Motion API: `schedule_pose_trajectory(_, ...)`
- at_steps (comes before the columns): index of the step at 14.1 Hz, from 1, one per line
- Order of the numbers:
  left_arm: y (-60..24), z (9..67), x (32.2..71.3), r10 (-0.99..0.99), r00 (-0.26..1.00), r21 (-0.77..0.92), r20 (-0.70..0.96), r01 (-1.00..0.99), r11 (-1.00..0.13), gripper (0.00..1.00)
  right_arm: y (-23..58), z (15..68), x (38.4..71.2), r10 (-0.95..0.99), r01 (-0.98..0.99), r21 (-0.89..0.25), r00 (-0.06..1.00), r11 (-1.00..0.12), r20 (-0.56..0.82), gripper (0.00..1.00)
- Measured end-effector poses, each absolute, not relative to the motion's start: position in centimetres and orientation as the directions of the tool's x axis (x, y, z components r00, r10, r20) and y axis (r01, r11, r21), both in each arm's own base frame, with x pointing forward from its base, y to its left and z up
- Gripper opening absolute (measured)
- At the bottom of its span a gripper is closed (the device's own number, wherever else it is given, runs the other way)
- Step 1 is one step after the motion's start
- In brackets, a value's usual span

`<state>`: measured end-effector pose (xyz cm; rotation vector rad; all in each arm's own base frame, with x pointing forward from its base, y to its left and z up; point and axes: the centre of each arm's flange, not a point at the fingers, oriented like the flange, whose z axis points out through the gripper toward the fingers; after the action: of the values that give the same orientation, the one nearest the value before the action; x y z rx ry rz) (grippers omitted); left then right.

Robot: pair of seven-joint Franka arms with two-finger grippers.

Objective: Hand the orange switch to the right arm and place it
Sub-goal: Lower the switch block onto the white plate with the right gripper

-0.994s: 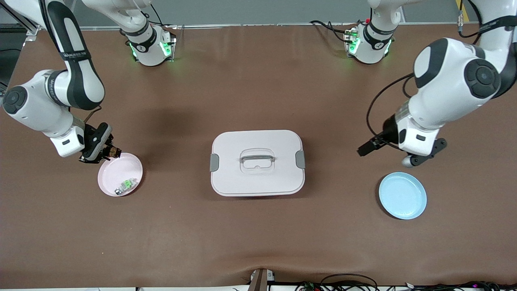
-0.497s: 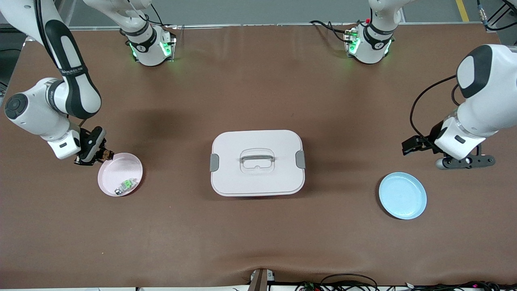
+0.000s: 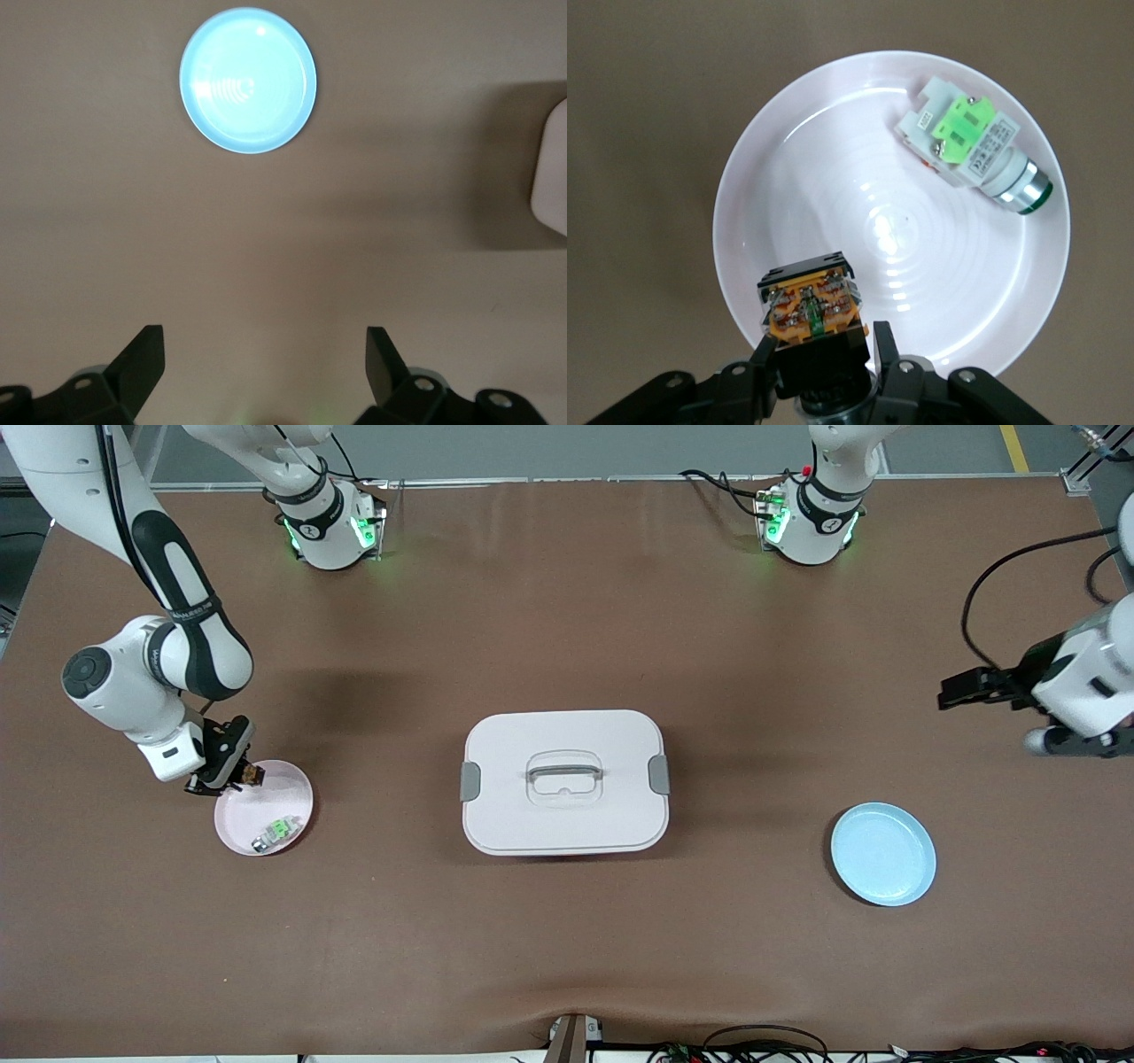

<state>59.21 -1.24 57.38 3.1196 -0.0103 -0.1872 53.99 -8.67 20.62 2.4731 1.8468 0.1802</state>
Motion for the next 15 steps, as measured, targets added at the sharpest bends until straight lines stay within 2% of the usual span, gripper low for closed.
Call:
schedule_pose_trajectory(6,-1.3,58.4,59.4,-0.005,0.996,0.021,-0.088,-0.003,-1.0,1.0,-7.2,18.3,54.2,0.958,0.95,0.123,0.278,-0.286,0.074,0.44)
schedule_pose_trajectory(15,-1.9,58.7,59.8,-0.014,0.998,0.025,-0.057,-0.013,-1.0,1.0,-7.7,17.6,54.2,0.954,0.947,0.117,0.291,-0.299,0.077,0.44)
